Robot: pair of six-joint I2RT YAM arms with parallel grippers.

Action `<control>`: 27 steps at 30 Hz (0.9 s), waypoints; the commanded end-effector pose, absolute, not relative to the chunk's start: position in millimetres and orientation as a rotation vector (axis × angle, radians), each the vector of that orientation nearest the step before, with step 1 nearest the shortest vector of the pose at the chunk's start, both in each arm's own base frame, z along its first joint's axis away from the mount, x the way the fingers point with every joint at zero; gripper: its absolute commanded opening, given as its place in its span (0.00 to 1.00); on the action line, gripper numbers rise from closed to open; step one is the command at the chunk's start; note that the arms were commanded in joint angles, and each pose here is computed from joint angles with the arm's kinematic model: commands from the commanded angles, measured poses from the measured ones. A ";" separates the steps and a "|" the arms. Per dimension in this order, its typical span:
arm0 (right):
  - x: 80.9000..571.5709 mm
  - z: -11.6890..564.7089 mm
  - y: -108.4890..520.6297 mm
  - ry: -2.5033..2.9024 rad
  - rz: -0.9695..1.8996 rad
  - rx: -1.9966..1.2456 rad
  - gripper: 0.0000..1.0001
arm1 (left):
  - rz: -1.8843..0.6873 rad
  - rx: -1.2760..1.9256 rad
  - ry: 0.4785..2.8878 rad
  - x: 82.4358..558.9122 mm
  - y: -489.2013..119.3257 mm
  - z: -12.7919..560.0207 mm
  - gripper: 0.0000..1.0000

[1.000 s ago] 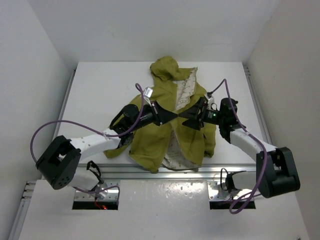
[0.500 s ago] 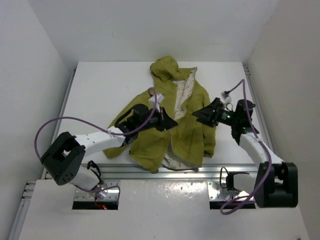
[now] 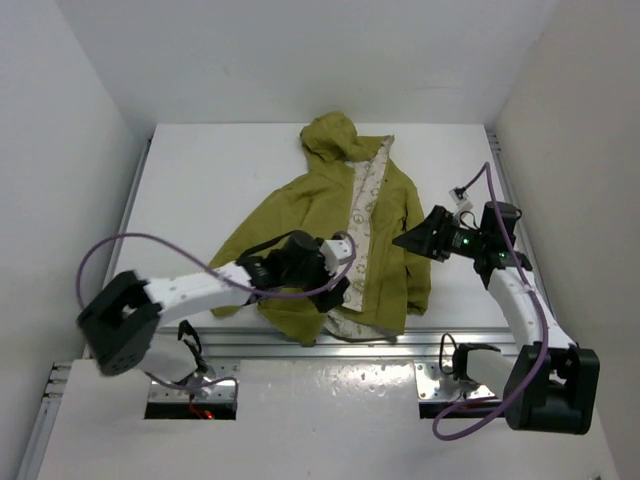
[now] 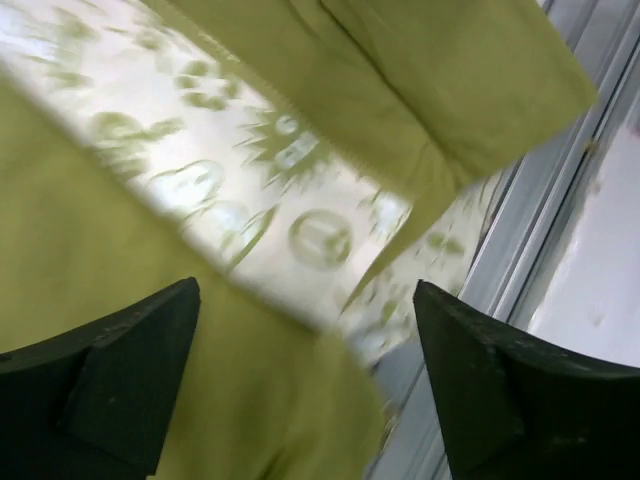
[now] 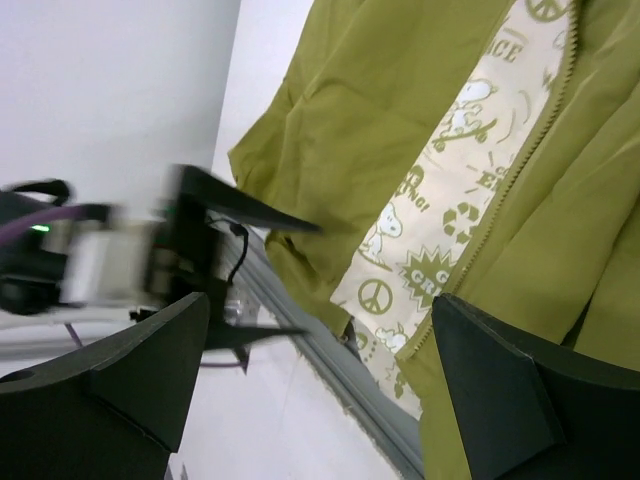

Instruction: Zip up the jacket

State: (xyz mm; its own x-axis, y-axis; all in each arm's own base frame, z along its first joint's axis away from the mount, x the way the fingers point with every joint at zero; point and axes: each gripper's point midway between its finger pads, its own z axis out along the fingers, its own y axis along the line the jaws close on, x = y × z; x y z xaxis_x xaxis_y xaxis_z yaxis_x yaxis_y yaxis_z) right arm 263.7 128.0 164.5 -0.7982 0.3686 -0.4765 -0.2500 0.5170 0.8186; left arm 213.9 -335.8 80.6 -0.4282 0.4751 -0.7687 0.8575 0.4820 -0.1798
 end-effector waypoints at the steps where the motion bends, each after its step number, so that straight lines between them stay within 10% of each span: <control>1: 263.1 174.5 133.7 2.116 1.270 -0.038 0.93 | -0.564 1.252 1.734 226.3 -305.5 142.8 0.91; 22: 239.5 160.1 178.3 2.194 1.311 -0.236 0.93 | -0.551 1.862 1.488 157.1 -249.3 57.8 0.73; 27: 236.8 158.6 178.5 2.207 1.317 -0.231 0.93 | -0.577 1.905 1.505 152.3 -254.6 45.5 0.35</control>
